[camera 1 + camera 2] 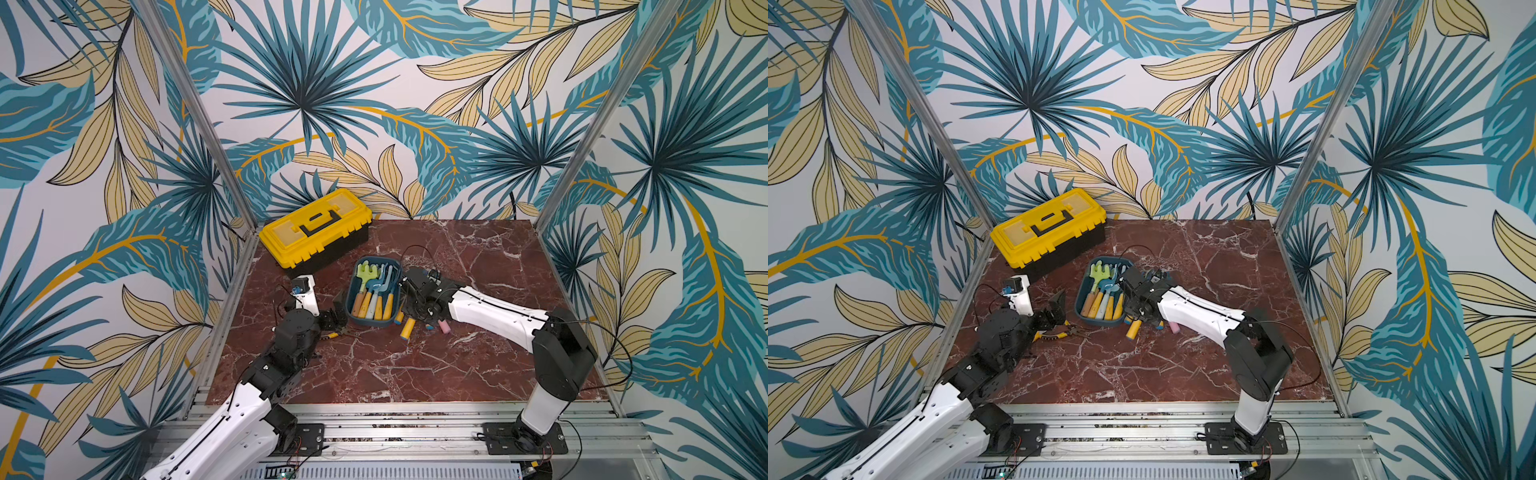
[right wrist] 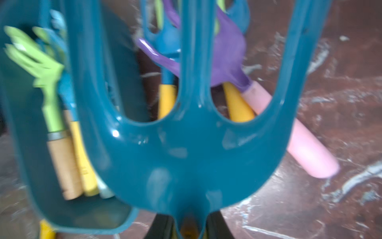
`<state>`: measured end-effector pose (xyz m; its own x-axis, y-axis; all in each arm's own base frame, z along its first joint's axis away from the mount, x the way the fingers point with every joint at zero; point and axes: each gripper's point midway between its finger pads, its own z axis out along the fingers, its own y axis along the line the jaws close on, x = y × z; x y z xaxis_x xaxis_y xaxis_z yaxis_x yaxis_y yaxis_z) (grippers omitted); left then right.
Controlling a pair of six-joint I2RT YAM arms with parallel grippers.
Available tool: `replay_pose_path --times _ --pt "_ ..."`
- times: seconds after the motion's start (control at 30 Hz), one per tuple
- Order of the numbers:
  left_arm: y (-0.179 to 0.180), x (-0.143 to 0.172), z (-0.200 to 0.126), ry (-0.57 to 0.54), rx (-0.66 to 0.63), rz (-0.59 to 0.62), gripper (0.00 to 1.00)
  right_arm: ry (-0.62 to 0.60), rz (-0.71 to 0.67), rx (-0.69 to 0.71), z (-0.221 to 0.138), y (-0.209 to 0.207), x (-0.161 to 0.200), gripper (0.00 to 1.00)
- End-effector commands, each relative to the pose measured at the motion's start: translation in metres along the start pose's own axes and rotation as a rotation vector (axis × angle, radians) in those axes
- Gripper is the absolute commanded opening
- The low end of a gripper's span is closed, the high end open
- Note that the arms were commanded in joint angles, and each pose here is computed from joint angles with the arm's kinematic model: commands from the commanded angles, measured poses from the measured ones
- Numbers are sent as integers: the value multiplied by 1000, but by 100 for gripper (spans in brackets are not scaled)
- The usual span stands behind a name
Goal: Put the rake into the storage box
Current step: Pick up the rake at the center of the board, then place the rake in the storage box.
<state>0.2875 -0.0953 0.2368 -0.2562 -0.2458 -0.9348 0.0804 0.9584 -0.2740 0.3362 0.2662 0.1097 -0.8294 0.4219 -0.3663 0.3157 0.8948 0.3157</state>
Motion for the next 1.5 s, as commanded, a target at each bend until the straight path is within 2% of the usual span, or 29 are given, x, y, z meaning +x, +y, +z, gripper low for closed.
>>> replay_pose_path --times 0.0,0.2,0.47,0.73,1.13,1.37,1.47 --pt "7 4 -2 -20 -17 -2 100 37 -79 -85 -10 32 -1 15" --pt "7 6 1 -8 -23 3 100 77 -149 -154 -7 74 0 15" --pt "8 5 0 -13 -25 4 100 161 -238 -133 29 96 11 16" --pt "7 3 -2 -18 -21 1 100 180 -263 -85 52 93 13 25" --pt "7 2 -3 -21 -15 0 100 142 -240 -70 55 86 -12 25" --pt "7 3 -3 -21 -15 0 100 188 -242 -84 70 92 -4 26" --pt "7 2 -3 -23 -14 -1 100 209 -237 -77 73 88 2 34"
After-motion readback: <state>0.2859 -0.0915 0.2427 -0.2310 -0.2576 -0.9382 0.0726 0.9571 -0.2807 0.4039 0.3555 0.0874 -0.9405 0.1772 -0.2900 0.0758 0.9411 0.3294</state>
